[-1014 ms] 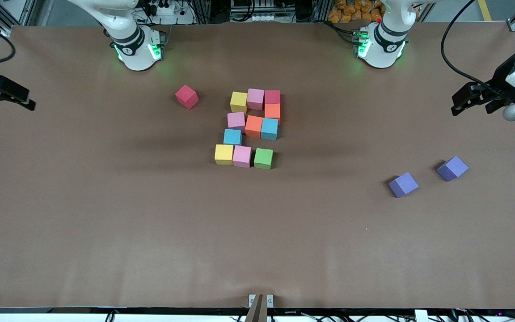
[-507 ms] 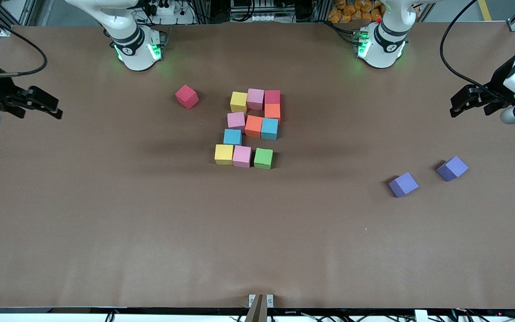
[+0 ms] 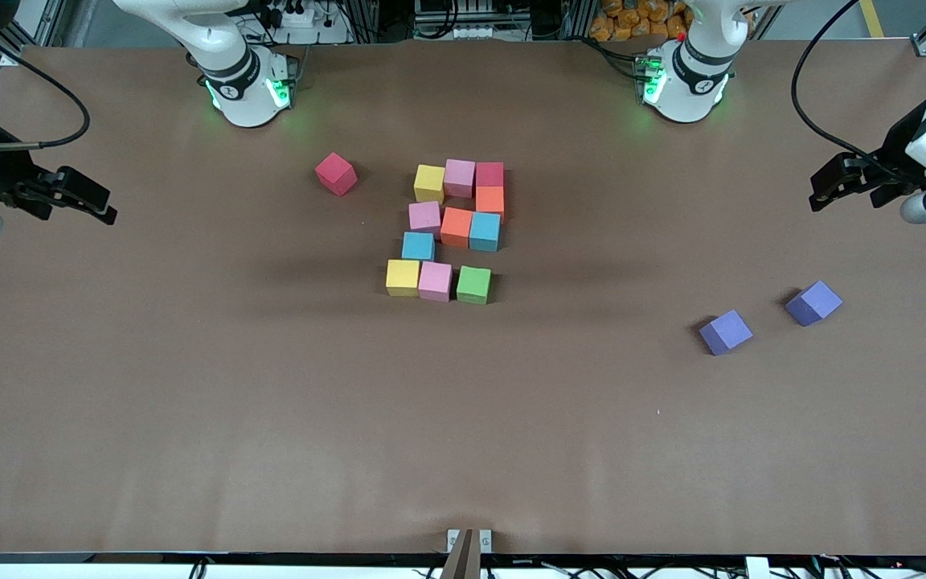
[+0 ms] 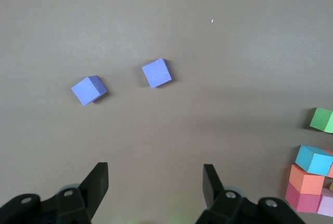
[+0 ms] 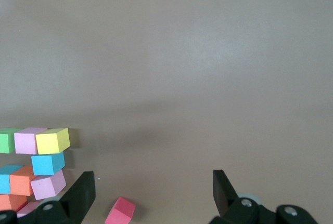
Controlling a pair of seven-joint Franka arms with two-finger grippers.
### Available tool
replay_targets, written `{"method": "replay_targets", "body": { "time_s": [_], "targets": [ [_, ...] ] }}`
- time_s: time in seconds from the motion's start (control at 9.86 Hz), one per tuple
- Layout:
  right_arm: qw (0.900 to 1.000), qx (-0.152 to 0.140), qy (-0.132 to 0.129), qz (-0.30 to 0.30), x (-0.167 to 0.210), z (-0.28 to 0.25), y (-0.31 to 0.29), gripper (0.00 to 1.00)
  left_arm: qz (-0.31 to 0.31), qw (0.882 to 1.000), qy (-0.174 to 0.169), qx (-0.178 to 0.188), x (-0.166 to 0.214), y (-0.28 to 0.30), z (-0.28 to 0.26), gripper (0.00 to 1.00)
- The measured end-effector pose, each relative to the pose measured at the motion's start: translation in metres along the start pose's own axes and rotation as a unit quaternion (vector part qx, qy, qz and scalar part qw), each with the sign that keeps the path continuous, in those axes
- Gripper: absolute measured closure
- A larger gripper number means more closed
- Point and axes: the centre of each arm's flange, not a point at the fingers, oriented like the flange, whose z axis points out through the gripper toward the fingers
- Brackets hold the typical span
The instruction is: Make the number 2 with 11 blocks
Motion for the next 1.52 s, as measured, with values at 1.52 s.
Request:
{"method": "replay_targets", "body": {
  "time_s": [1.52],
  "targets": [
    [1.000, 0.028, 0.003, 0.004, 0.005, -0.013, 0.028, 0.00, -0.018, 1.000, 0.003, -0.003, 0.004, 0.000, 0.003, 0.19]
  ]
}}
